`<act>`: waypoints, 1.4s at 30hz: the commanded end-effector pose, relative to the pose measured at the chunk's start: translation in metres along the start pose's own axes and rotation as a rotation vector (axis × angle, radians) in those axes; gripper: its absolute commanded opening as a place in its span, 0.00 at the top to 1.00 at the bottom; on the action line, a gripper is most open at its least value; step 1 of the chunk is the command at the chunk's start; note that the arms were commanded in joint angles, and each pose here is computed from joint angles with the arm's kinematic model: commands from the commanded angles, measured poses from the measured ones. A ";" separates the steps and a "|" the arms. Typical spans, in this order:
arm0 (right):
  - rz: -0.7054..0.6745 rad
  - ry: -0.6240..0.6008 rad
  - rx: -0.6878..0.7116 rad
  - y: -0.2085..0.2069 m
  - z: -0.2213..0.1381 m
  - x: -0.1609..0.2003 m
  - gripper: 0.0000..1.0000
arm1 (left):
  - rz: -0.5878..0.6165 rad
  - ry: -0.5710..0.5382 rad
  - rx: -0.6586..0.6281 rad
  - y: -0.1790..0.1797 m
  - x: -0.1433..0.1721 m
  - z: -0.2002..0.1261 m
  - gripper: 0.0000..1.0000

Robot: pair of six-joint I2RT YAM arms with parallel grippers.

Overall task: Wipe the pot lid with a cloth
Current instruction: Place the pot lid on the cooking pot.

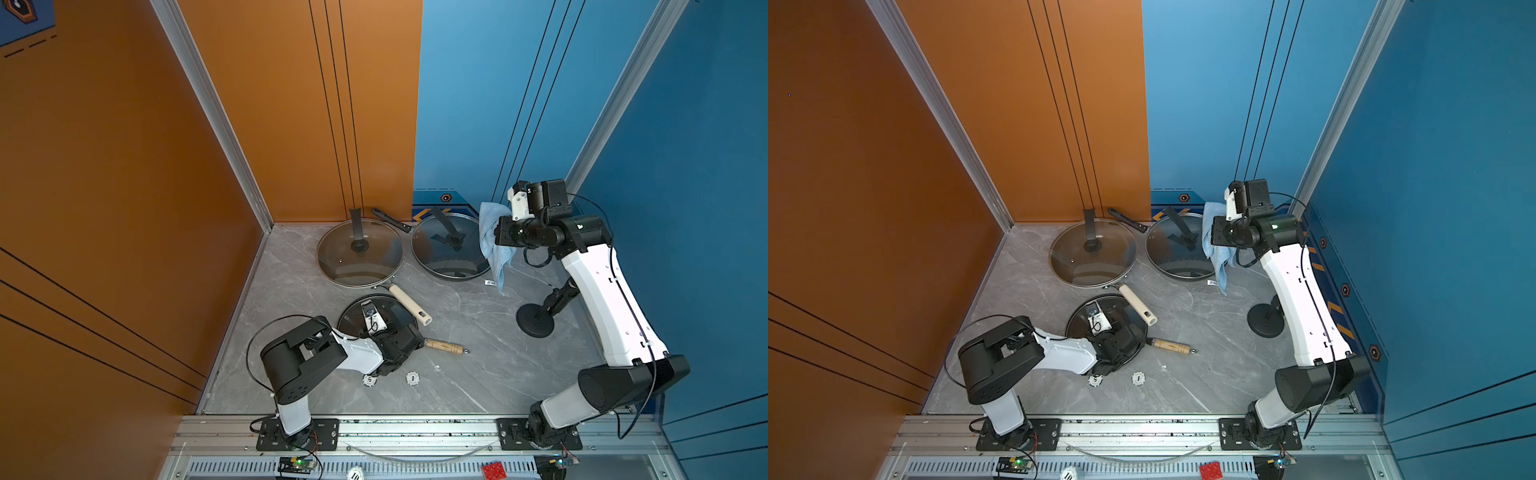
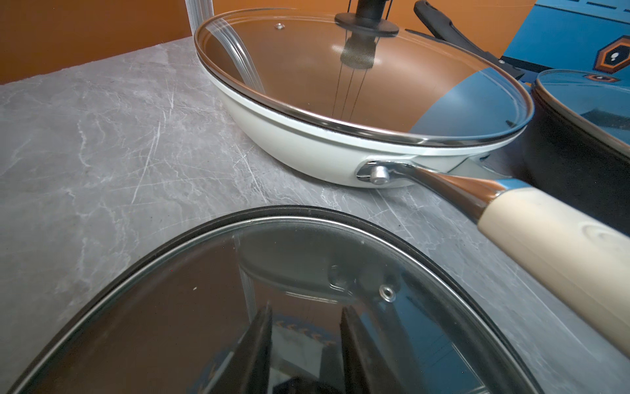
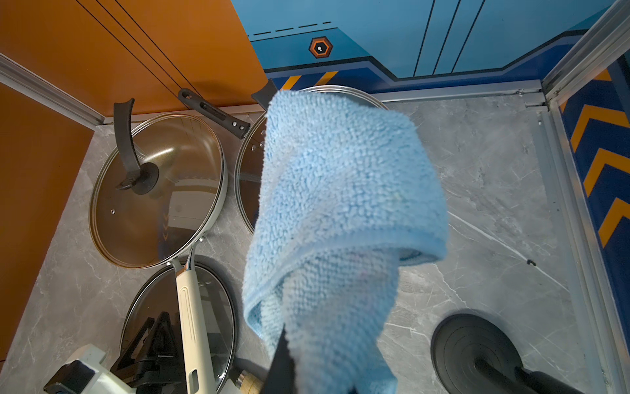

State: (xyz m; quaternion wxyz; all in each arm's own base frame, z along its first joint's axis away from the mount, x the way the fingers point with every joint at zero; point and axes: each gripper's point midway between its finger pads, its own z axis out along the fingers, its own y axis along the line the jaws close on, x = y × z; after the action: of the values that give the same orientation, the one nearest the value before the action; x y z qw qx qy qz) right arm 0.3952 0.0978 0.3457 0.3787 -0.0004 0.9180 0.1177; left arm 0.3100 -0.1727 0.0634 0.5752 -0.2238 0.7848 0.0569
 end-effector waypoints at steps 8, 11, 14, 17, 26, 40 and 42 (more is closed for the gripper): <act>-0.012 0.011 -0.020 0.004 -0.002 -0.002 0.95 | 0.068 0.003 -0.048 0.016 0.011 0.004 0.55; -0.012 0.012 -0.022 0.005 0.000 -0.003 0.95 | 0.069 0.008 -0.038 0.013 0.006 0.002 0.37; -0.013 0.018 -0.029 0.007 0.003 -0.002 0.95 | 0.068 0.012 -0.017 0.007 -0.002 -0.001 0.21; -0.012 0.028 -0.040 0.009 0.007 -0.002 0.95 | 0.069 0.019 0.009 0.001 -0.012 -0.005 0.15; 0.014 -0.012 -0.126 0.026 0.024 -0.016 0.95 | 0.128 0.086 0.126 -0.013 -0.063 -0.024 0.02; 0.186 -0.125 -0.286 0.051 0.062 -0.051 0.95 | 0.089 0.239 0.466 -0.016 -0.185 -0.041 0.02; 0.224 -0.123 -0.361 0.066 0.067 -0.055 0.95 | 0.100 0.252 0.538 -0.029 -0.201 -0.044 0.02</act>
State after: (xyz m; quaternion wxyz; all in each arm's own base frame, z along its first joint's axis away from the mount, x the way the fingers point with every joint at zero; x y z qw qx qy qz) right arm 0.4638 0.1493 0.3447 0.4112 0.0310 0.8739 0.2573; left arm 0.3331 -0.1222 0.2549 0.5363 -0.1191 0.8317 -0.0805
